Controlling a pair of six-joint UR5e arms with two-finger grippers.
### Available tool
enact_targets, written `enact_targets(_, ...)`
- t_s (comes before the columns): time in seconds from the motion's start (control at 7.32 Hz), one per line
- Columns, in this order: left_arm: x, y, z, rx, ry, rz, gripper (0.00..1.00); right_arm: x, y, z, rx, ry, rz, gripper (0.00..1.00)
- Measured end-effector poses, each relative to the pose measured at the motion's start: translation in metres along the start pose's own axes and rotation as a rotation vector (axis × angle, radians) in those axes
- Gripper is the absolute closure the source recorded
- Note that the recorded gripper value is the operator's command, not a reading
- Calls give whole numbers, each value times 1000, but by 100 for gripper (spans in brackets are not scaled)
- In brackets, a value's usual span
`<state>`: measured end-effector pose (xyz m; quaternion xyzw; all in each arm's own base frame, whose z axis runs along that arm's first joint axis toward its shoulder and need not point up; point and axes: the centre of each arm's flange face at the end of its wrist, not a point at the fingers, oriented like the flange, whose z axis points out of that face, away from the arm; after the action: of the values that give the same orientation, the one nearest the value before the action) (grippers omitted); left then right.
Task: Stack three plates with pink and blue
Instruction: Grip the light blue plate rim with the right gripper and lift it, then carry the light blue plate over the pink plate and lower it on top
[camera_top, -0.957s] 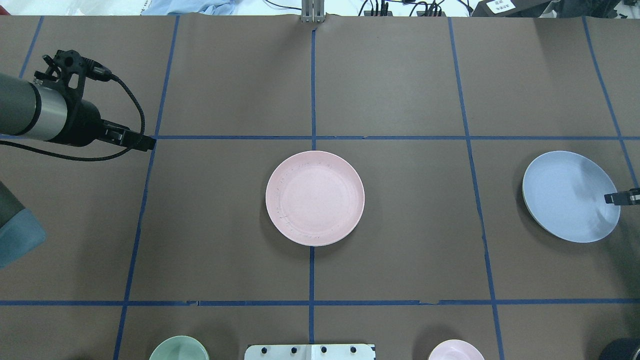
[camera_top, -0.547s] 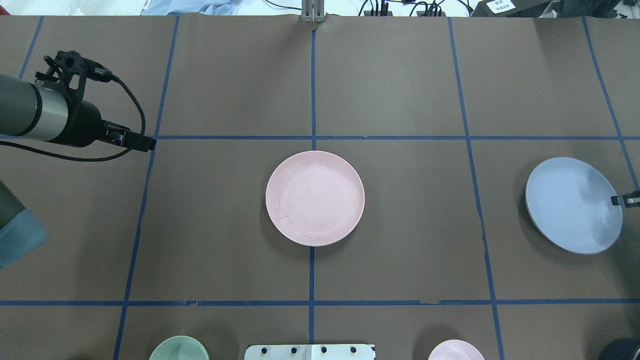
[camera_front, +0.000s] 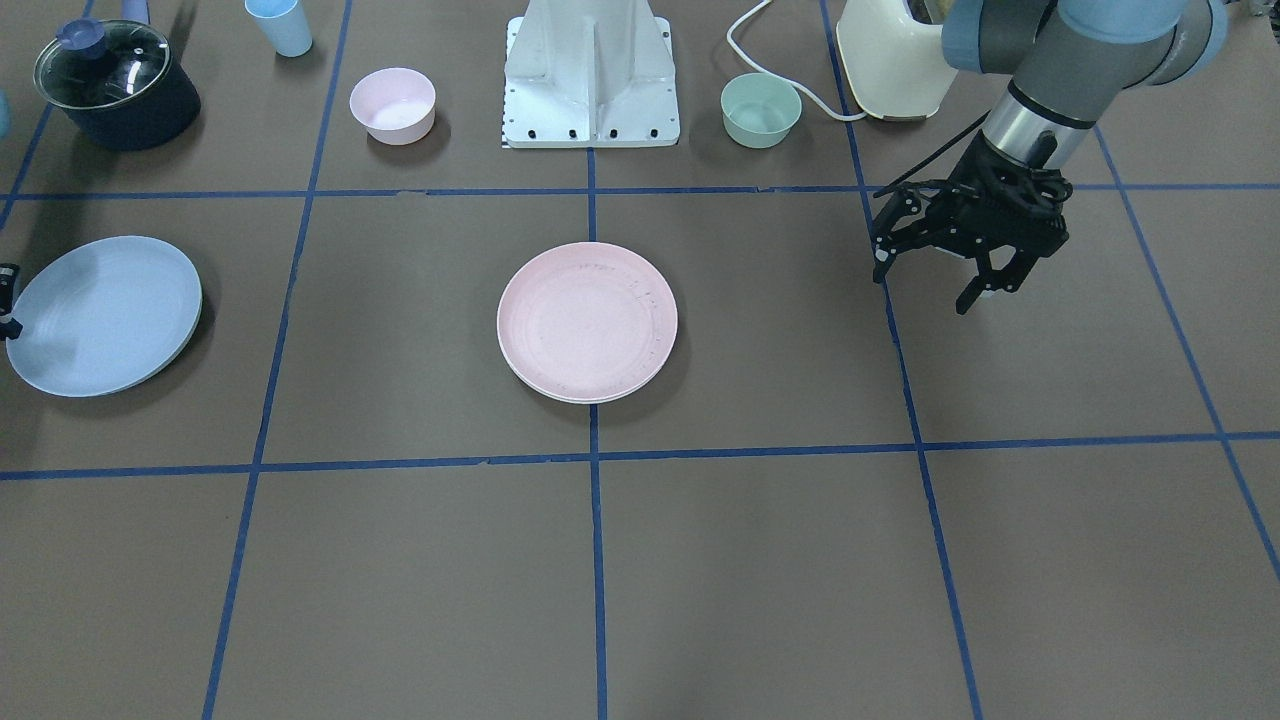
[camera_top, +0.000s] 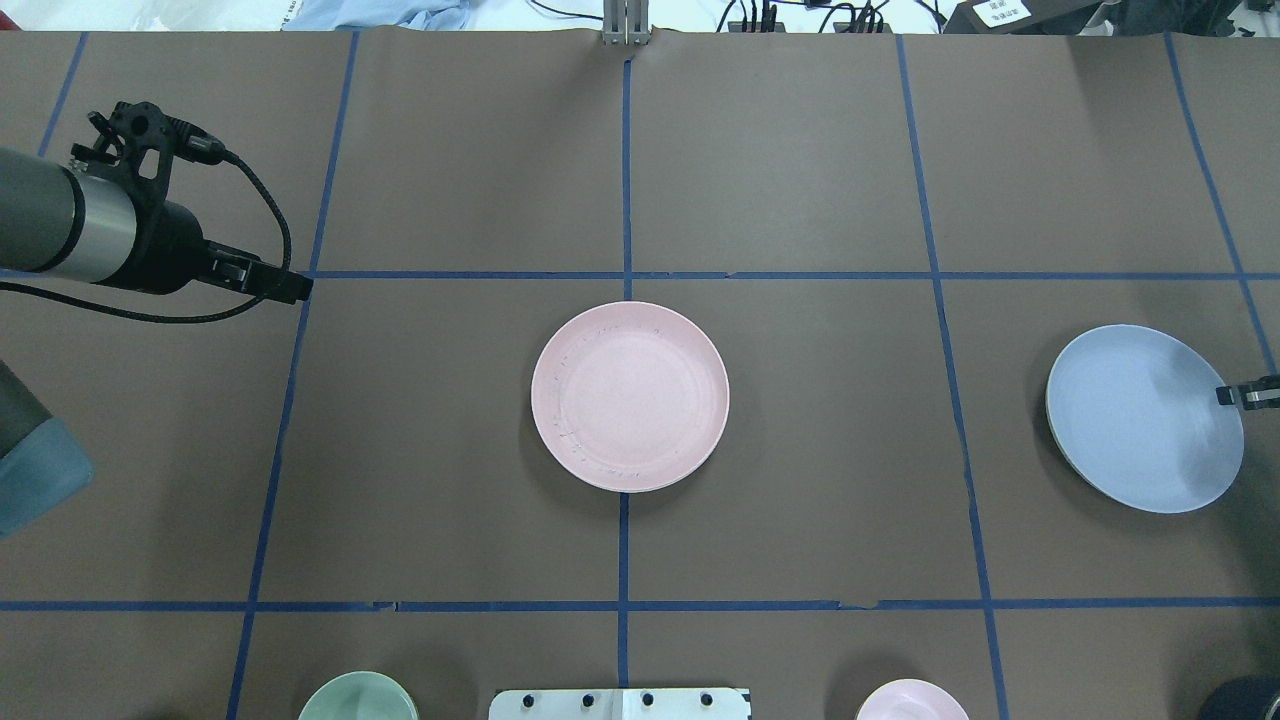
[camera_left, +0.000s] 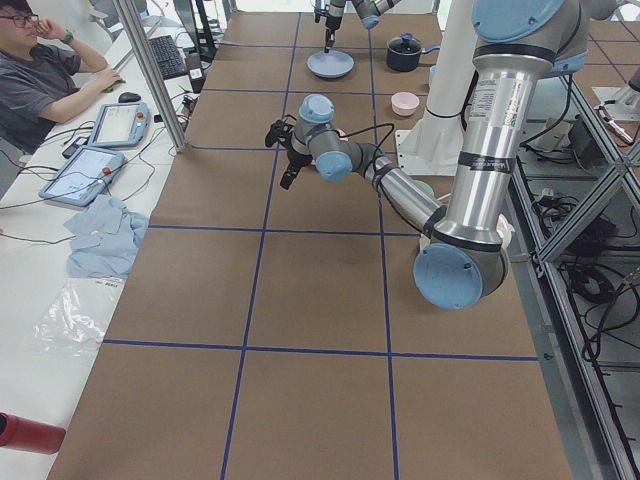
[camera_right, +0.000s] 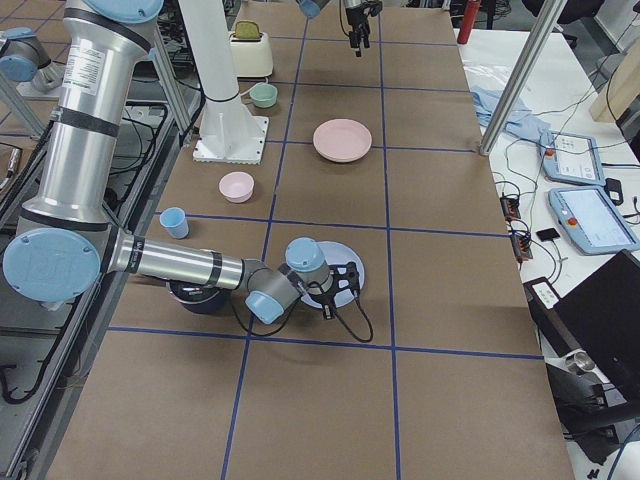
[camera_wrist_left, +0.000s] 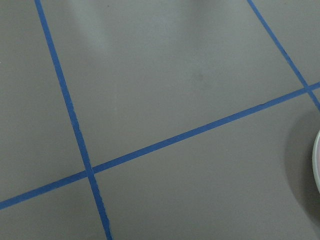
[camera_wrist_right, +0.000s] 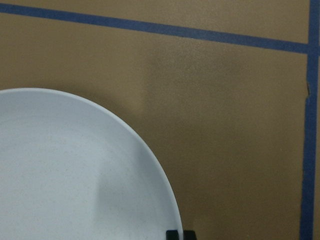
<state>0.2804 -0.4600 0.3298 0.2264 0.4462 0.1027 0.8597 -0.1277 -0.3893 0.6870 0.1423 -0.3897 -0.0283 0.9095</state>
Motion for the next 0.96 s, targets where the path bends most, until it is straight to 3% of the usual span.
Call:
enact_targets(0.41,0,0,0,0,0,-1,0,-26,-22,-12,41,-43,-20,100)
enact_targets(0.55,0,0,0,0,1,-1,0,-43,-34,-21,66,-69,10,100)
enact_targets(0.96,0,0,0,-1,1,0,0,-134,-105,-43,113,-239,167,100)
